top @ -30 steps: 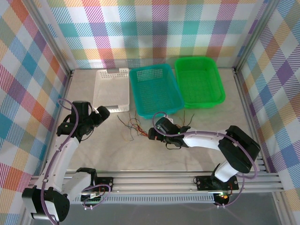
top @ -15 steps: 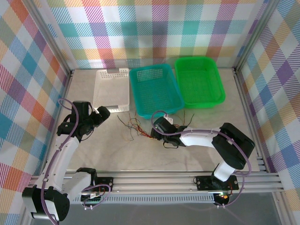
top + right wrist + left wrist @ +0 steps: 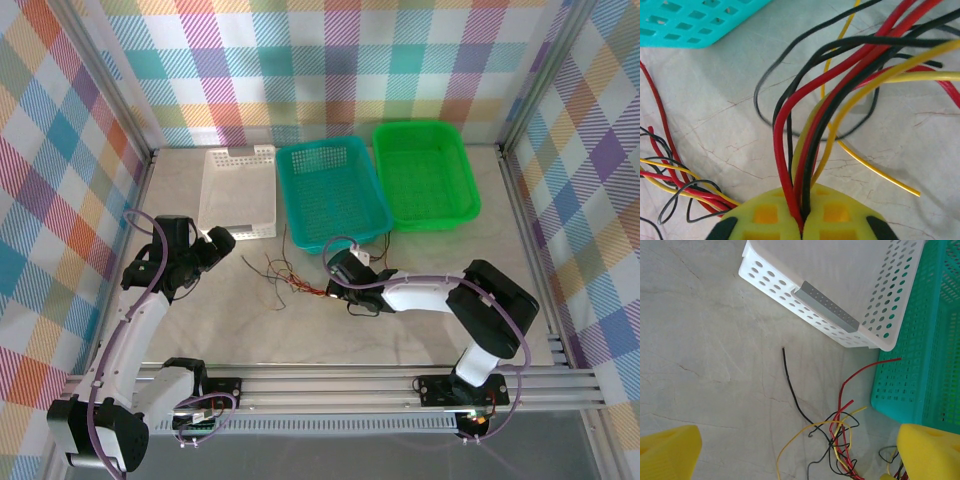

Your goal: Untangle the cables

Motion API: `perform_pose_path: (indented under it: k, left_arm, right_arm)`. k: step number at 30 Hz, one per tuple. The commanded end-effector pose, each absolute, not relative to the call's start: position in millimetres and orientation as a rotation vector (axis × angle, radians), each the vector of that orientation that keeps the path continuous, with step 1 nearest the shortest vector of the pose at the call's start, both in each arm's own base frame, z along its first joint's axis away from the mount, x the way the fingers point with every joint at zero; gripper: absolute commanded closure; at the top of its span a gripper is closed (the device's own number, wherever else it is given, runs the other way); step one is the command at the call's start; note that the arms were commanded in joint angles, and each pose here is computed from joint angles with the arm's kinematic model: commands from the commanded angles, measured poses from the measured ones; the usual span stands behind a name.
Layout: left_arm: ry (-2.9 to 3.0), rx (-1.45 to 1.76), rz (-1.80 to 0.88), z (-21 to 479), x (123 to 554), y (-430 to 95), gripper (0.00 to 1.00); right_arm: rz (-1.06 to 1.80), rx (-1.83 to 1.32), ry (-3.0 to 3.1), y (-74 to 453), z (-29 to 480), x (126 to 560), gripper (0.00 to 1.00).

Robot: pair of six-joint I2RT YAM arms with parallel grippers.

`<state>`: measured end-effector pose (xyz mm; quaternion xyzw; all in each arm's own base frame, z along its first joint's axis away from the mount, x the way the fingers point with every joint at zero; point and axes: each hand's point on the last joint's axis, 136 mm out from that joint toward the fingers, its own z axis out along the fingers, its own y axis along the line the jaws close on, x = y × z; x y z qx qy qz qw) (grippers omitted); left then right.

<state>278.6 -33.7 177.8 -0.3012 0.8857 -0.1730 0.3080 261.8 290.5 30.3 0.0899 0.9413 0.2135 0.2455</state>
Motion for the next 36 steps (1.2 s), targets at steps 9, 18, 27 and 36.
perform_pose_path:
  k: [9, 18, 27, 36]
  left_arm:
    - [2.359, -0.671, -0.581, 191.3, 277.6, -55.3, 0.00]
    - [2.373, -0.559, -0.625, 200.5, 276.5, -74.7, 0.00]
    - [2.381, -0.527, -0.704, 207.8, 272.0, -90.1, 0.00]
    - [2.353, -0.464, -0.911, 224.4, 259.4, -118.8, 0.00]
  right_arm:
    - [0.615, 0.262, 2.511, 262.3, 52.3, 243.2, 1.00]
    - [0.667, 0.182, 2.406, 244.8, 105.1, 229.5, 1.00]
    - [0.792, 0.089, 2.289, 237.1, 161.3, 216.0, 1.00]
    - [0.909, 0.003, 2.210, 244.0, 216.9, 207.9, 1.00]
